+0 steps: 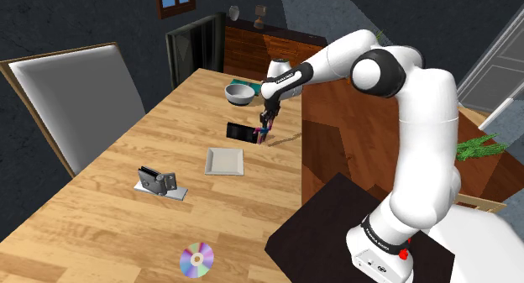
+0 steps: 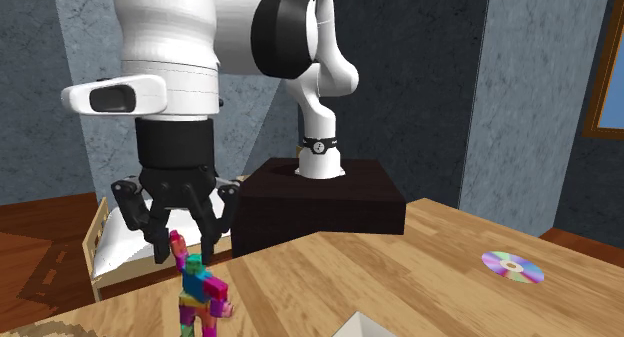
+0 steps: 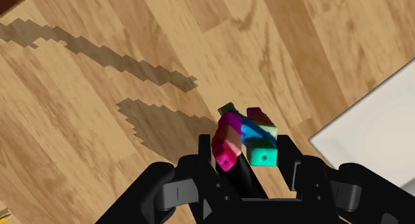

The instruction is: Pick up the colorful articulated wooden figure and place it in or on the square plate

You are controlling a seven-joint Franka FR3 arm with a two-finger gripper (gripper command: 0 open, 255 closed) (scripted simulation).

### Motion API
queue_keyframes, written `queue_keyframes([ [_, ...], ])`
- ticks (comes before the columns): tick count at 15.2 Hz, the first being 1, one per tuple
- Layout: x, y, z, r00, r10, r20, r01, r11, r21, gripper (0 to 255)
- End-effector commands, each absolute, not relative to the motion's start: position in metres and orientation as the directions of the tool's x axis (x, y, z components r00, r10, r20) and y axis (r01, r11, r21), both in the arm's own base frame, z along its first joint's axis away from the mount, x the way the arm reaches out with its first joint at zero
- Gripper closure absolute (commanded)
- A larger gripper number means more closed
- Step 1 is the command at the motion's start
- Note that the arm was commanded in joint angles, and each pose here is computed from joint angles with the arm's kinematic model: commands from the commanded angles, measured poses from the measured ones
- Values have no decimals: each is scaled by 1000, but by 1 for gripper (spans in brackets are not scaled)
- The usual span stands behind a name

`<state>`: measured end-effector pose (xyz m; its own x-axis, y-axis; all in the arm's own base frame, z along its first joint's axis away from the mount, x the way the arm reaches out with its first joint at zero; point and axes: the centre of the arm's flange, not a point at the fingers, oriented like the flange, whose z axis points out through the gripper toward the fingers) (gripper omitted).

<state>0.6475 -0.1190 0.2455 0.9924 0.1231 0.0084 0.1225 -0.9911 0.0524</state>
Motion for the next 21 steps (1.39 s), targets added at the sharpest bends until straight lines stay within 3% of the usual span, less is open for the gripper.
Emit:
queue_keyframes([
  [1,648,-119,256,992,123,8,123,-991,52,255],
  [7,648,-119,283,992,123,8,123,-991,52,255],
  [21,669,59,327,992,123,8,123,-991,52,255],
])
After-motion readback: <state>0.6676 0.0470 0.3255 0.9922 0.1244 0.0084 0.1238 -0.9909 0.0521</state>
